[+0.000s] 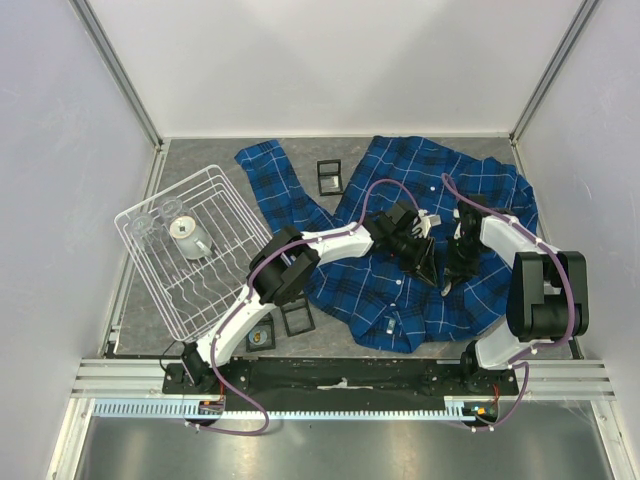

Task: Remove the brooch from the garment
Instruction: Remove the brooch from the clothes.

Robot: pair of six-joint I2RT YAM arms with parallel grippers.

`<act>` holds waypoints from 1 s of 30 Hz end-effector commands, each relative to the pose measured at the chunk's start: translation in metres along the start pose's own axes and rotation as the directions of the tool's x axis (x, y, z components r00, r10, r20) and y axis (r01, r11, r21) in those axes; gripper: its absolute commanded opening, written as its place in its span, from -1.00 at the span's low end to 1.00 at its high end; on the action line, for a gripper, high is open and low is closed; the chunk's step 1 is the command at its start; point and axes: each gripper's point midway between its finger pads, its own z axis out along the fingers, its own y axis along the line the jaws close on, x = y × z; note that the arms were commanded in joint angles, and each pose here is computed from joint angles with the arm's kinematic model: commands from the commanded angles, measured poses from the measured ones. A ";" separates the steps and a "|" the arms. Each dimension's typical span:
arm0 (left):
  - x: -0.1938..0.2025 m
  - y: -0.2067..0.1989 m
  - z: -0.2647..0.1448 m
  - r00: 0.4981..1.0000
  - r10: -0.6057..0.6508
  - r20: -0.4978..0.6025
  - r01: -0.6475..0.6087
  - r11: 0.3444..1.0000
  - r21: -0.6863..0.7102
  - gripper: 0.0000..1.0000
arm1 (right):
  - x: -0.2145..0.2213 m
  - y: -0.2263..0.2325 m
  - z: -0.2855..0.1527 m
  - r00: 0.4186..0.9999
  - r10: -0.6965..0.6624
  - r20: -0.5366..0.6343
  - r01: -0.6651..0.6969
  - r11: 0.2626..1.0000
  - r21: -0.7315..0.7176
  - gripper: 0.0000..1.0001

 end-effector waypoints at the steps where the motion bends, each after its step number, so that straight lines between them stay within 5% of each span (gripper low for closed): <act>1: -0.015 -0.028 -0.018 0.995 0.091 0.041 -0.092 0.995 0.045 -0.32 | -0.001 0.003 -0.002 1.000 0.000 0.000 0.000 1.000 -0.010 -0.51; 7: -0.016 -0.027 -0.018 0.995 0.089 0.043 -0.091 0.995 0.045 -0.32 | 0.001 0.002 -0.001 1.000 0.005 -0.002 -0.005 1.000 -0.006 -0.51; 14: -0.018 -0.025 -0.019 0.995 0.087 0.047 -0.089 0.995 0.045 -0.31 | 0.010 0.004 0.006 0.999 0.028 -0.039 -0.029 0.999 -0.017 -1.00; 22: -0.019 -0.024 -0.018 0.996 0.080 0.047 -0.082 0.996 0.044 -0.31 | 0.001 0.013 -0.003 0.997 0.048 0.053 -0.044 0.996 -0.076 -1.00; 23: -0.018 -0.022 -0.016 0.996 0.077 0.046 -0.079 0.996 0.042 -0.31 | -0.005 0.014 -0.009 0.994 0.065 0.083 -0.057 0.993 -0.099 -0.62; 25: -0.019 -0.022 -0.016 0.996 0.073 0.048 -0.075 0.996 0.043 -0.31 | -0.011 0.015 -0.018 0.988 0.097 0.117 -0.083 0.989 -0.122 -0.26; 30: -0.020 -0.018 -0.012 0.996 0.067 0.052 -0.069 0.997 0.041 -0.31 | -0.009 0.008 -0.033 0.979 0.135 0.155 -0.114 0.983 -0.141 -0.10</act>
